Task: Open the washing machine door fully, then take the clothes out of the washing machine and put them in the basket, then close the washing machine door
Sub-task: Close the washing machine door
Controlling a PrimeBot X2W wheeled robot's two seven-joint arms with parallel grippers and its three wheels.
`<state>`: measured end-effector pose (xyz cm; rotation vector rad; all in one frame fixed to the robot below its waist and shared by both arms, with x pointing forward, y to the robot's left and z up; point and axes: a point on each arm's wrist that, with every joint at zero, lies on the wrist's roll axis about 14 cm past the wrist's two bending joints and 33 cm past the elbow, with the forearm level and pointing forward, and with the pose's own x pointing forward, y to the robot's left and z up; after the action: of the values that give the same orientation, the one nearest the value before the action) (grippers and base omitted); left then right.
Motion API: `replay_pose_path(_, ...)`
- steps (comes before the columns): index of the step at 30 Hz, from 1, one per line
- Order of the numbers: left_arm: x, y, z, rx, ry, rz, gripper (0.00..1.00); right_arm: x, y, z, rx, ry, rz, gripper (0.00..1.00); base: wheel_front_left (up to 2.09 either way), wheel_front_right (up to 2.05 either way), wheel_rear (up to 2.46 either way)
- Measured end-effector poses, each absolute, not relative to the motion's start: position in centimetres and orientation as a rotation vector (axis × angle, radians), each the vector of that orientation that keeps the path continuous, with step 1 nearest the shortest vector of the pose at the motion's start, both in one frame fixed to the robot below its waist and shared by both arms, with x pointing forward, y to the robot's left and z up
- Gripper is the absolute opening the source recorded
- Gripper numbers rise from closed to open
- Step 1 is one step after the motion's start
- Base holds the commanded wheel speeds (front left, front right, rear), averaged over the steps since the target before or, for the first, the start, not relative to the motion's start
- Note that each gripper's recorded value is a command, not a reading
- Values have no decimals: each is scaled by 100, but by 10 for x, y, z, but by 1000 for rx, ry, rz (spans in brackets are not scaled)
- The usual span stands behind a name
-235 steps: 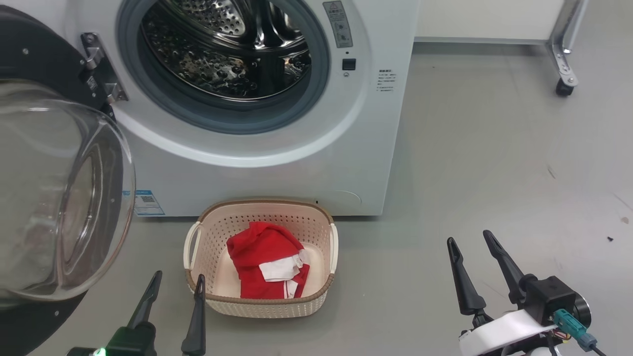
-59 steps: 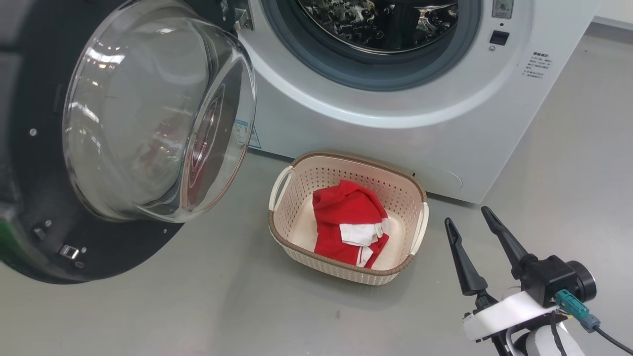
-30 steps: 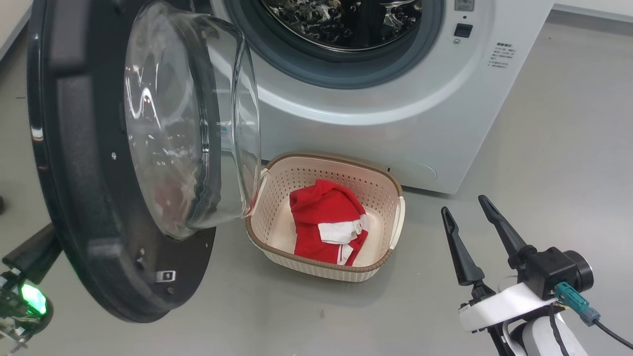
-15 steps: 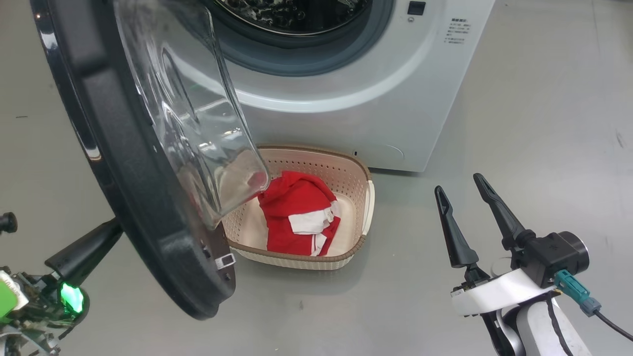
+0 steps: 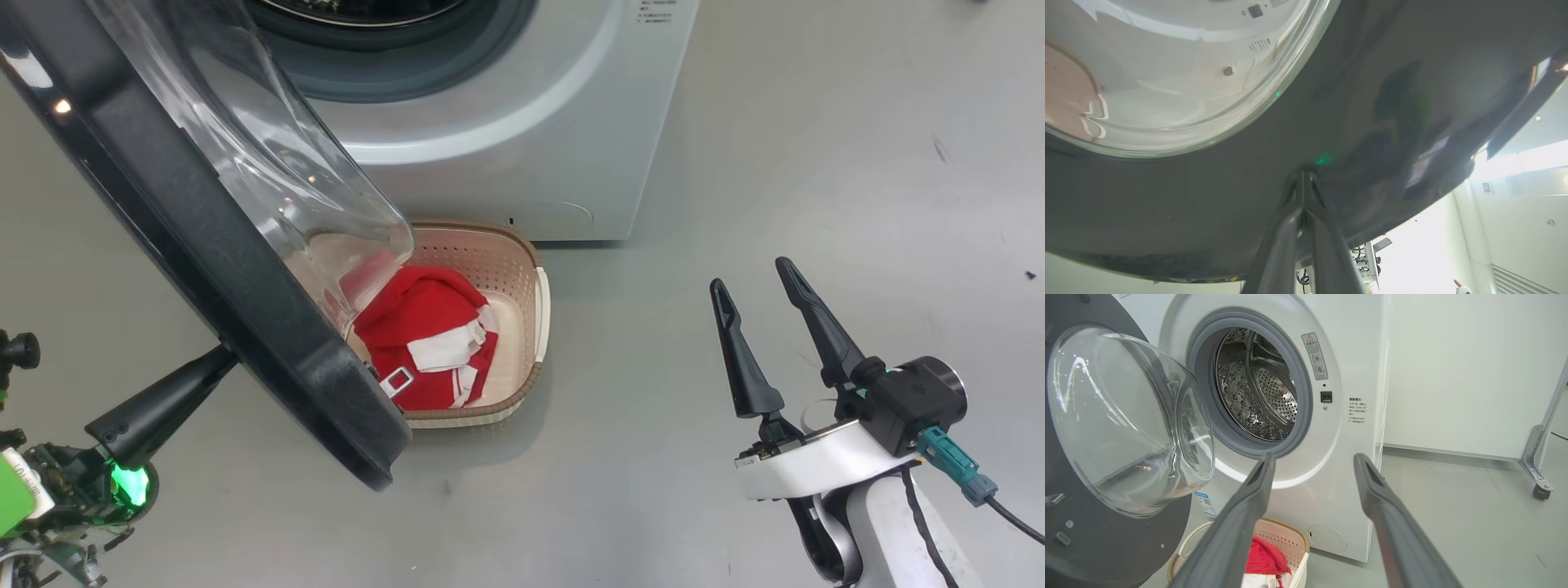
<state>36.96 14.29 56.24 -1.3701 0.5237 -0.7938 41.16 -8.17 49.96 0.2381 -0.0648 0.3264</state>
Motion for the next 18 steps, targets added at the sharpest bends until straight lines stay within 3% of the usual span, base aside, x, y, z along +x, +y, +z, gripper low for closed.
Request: replay_pose_path(18,422,86,547,-1396,646,-938,0,418,-136,484,226,-36,155,100,0,0,0)
